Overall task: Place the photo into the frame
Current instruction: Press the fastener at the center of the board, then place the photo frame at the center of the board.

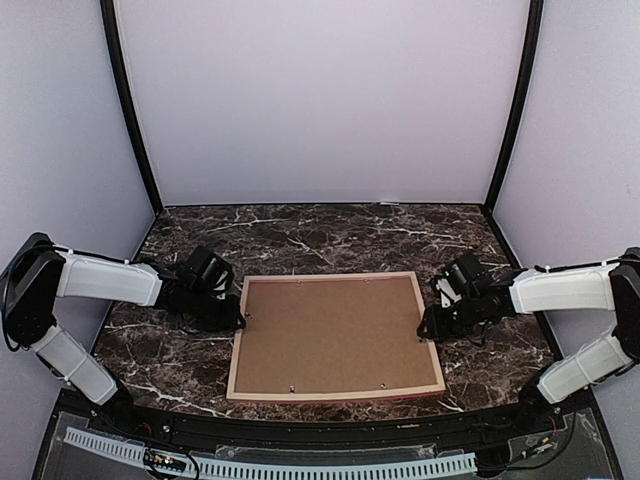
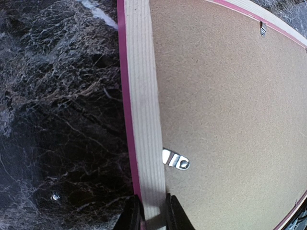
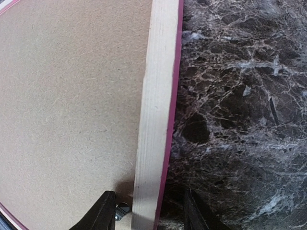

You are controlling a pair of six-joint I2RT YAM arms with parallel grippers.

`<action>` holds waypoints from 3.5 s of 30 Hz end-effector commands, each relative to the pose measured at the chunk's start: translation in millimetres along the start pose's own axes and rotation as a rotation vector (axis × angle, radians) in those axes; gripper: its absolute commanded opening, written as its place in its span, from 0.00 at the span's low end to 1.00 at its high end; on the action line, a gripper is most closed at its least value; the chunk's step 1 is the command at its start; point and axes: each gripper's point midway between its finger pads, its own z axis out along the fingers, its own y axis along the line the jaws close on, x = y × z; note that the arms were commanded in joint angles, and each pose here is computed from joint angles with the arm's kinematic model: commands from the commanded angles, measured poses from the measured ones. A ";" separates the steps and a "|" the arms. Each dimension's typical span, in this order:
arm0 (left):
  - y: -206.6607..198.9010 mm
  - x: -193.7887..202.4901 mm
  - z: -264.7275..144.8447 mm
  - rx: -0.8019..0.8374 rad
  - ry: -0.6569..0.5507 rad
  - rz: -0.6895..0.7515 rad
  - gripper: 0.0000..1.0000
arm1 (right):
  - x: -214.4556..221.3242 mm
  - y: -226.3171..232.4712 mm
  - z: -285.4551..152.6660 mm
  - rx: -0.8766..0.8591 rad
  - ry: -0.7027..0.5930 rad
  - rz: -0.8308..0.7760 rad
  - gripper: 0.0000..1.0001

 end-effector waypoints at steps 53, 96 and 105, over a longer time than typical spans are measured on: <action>4.7 -2.5 -11.8 -0.042 -0.019 0.030 0.14 | 26.8 14.0 -5.6 -0.065 0.132 -0.042 0.35; 0.1 -13.6 -20.9 -0.032 -0.074 0.025 0.18 | 52.7 24.4 -18.2 -0.138 0.087 0.049 0.51; -2.0 -17.1 -17.0 -0.033 -0.071 0.041 0.18 | 42.6 18.5 -11.4 -0.076 0.059 0.037 0.32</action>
